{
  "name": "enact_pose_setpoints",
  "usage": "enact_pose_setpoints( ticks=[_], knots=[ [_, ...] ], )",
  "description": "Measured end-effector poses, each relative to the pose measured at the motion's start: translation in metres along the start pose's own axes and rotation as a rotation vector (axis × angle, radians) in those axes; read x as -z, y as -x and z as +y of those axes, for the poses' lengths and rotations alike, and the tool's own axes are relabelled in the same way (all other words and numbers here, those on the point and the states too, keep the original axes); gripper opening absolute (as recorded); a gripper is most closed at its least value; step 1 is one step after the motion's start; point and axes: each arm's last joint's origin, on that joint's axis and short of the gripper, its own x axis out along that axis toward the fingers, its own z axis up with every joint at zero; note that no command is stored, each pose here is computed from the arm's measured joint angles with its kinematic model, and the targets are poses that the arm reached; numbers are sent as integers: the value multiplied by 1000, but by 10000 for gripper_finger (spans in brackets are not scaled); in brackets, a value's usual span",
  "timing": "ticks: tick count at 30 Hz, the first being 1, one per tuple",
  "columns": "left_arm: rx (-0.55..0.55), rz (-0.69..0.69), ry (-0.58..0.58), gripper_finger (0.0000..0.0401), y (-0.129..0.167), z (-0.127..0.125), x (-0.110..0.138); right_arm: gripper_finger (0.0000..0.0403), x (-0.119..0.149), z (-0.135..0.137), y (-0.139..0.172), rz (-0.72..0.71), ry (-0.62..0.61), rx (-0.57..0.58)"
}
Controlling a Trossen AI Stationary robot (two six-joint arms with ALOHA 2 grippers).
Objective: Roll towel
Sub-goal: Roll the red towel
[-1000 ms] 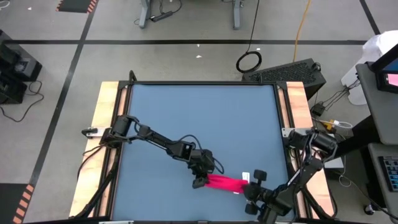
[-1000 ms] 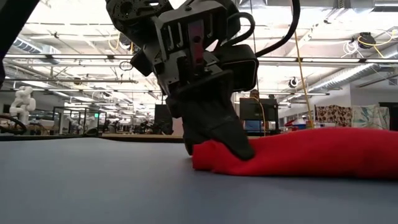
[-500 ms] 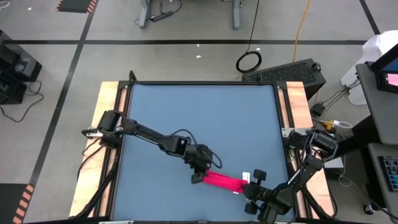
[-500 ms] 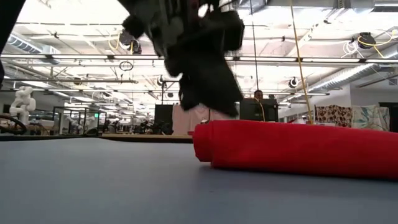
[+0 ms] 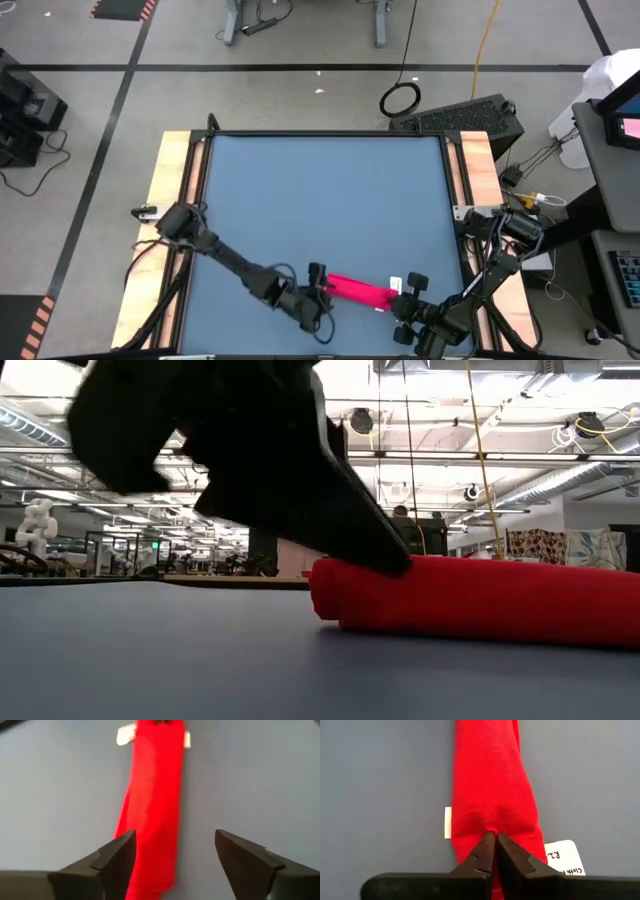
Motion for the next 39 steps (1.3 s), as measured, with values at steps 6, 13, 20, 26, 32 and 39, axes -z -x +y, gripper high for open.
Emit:
enact_pose_setpoints(
  ticks=[6,13,20,26,32,39],
  knots=[
    [3,40,16,244,-15,8,10,9,0,0,0,0,0,-2],
    [146,73,132,109,-28,38,11,9,0,0,0,-1,38,-3],
    [374,127,427,26,-30,62,8,23,-7,8,16,20,184,22],
    [534,210,643,47,-35,83,11,74,-14,16,47,-123,299,84],
    [623,225,679,26,-39,96,13,109,-2,26,63,-430,281,56],
    [713,220,746,27,-42,115,14,98,6,21,53,-348,239,33]
  ],
)
